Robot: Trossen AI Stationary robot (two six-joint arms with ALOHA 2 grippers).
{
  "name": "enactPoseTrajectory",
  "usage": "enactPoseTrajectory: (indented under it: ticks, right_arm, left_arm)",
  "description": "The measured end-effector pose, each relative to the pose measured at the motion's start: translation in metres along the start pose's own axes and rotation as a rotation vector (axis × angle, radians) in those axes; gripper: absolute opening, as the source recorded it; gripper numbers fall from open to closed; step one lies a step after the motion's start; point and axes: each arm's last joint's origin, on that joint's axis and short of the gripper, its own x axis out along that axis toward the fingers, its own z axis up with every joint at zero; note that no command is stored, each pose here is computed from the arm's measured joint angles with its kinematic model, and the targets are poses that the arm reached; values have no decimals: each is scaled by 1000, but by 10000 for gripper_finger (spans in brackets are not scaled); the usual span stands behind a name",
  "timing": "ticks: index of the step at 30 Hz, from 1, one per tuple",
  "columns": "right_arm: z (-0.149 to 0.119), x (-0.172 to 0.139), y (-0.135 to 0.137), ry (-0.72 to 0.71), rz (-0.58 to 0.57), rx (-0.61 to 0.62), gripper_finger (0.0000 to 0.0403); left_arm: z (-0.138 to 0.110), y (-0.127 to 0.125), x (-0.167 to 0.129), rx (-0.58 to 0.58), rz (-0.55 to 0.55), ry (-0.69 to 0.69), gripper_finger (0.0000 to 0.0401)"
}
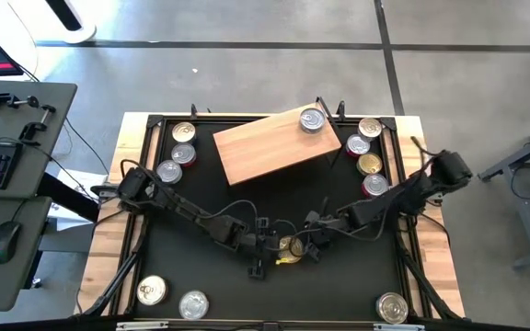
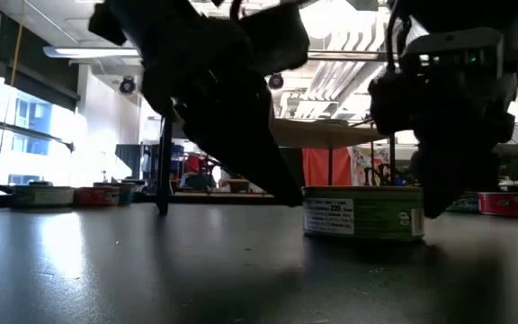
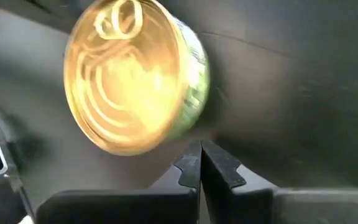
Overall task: Stack canned seafood by type on shelf
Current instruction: Put the bottom gold and green tuna can on the shelf
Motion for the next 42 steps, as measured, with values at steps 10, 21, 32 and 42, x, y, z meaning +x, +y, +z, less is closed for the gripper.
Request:
enactPoseTrajectory:
  ticks: [10, 21, 32, 42]
  right_arm:
    - [2, 7, 2, -28, 30, 33, 0]
    - [3, 7, 1, -55, 13, 33, 0]
    - [3, 7, 2, -55, 14, 33, 0]
    - [3, 7, 3, -61, 27, 33, 0]
  left_arm:
    - [6, 7, -11, -16, 7, 14, 0]
    - [22, 11, -31, 31, 29, -71, 0]
    - [8, 10, -24, 6, 36, -10, 0]
    - [-7, 12, -15, -28, 32, -30, 0]
